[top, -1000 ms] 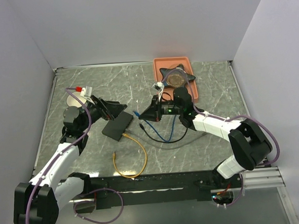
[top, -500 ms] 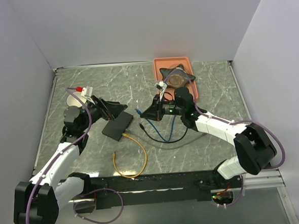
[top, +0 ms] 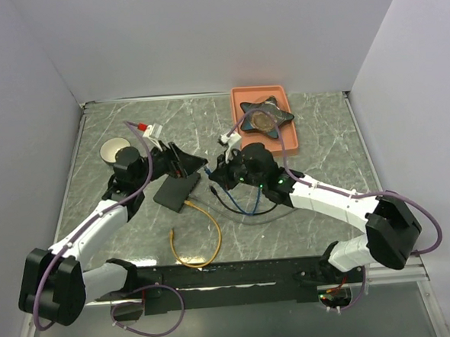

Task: Insert the plug into the switch port

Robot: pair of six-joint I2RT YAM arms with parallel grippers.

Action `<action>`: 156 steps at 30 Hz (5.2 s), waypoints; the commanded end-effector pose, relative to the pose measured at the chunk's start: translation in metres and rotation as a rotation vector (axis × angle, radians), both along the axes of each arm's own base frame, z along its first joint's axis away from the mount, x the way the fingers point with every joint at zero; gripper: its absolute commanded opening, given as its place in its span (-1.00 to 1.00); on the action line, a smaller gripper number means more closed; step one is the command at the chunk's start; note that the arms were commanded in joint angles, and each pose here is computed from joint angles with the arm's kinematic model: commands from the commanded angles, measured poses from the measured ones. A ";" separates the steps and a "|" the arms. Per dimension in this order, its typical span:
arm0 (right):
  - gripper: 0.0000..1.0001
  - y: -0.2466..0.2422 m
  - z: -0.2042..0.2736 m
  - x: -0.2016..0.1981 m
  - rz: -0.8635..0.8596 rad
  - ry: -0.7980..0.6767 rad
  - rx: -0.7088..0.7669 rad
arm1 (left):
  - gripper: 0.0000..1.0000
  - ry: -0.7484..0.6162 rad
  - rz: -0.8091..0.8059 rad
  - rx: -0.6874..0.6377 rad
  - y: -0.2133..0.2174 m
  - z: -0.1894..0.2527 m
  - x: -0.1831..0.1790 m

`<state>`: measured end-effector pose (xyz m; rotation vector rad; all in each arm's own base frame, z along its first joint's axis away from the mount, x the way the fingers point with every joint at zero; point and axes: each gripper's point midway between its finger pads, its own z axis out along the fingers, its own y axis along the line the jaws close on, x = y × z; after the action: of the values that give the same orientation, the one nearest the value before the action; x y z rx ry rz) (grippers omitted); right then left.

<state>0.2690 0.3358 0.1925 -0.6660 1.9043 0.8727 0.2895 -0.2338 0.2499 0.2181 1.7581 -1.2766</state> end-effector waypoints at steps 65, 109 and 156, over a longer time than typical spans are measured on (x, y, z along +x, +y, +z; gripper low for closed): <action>0.62 0.007 0.109 -0.063 0.470 -0.037 0.435 | -0.98 -0.411 -0.136 -0.167 -0.010 0.080 -0.065; -1.00 0.009 0.115 -0.063 0.512 0.009 0.511 | -0.60 -0.432 -0.211 -0.174 -0.016 0.087 -0.079; -1.00 0.044 -0.096 0.025 0.052 0.088 -0.509 | 0.85 0.418 0.686 0.344 0.114 -0.136 0.081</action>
<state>0.2831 0.3662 0.0870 -0.9938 2.2605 0.4411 0.3637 -0.1157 0.1138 -0.4998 2.1454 -0.4999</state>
